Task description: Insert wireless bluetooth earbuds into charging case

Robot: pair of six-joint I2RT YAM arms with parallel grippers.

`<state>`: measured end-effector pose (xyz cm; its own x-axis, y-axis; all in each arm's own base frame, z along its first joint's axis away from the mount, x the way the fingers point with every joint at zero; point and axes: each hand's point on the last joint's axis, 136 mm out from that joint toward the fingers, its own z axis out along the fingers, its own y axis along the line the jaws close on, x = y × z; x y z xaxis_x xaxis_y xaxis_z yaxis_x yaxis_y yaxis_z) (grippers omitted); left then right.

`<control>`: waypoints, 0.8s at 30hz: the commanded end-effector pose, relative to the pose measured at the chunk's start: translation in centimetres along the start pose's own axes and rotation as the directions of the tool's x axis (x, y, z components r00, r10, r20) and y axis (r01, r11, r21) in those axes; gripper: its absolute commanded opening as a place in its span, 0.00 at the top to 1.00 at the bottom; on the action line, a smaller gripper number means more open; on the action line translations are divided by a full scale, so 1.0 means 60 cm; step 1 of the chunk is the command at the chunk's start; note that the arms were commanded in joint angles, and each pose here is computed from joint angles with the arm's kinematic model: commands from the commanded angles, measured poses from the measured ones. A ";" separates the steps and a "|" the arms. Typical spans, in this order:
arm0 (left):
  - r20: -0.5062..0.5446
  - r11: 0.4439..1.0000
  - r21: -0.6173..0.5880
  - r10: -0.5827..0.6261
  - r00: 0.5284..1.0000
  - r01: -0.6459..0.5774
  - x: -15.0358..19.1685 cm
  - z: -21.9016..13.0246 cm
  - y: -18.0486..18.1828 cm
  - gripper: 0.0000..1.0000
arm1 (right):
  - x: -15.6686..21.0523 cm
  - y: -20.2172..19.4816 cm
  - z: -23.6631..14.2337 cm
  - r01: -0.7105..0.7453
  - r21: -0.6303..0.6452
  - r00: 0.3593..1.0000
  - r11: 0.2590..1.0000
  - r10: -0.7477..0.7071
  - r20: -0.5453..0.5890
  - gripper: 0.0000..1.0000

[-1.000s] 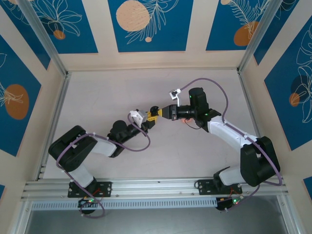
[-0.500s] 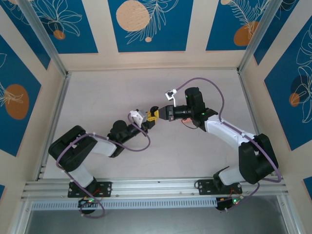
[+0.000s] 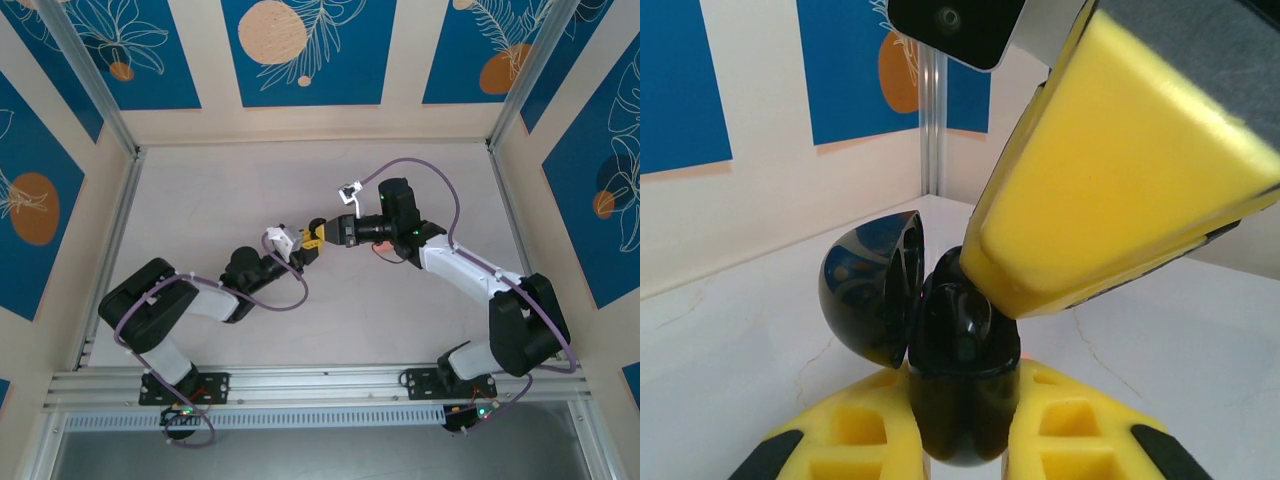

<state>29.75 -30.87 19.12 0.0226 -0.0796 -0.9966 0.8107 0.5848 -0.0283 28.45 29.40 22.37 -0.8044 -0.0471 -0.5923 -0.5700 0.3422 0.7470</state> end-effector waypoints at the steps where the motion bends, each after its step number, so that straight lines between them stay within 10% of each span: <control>1: 0.082 0.997 0.056 0.038 0.996 -0.043 -0.042 -0.002 -0.021 0.87 | -0.019 0.028 -0.020 0.081 0.010 0.996 0.997 -0.081 0.031 0.79; 13: 0.095 0.955 0.286 0.051 0.994 -0.076 -0.048 -0.011 -0.087 0.87 | -0.023 0.037 -0.104 0.323 0.071 0.946 0.944 -0.322 -0.018 0.53; 24: 0.114 0.922 0.380 0.026 0.993 -0.068 -0.066 -0.013 -0.113 0.86 | -0.015 0.057 -0.106 0.288 -0.140 0.949 0.947 -0.302 -0.094 0.46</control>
<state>24.87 -33.47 20.14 0.0422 -0.0863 -0.9954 0.9552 0.2957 0.0149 27.75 24.25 27.46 -0.5848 -0.2027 -0.7855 -0.8036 0.2767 0.5269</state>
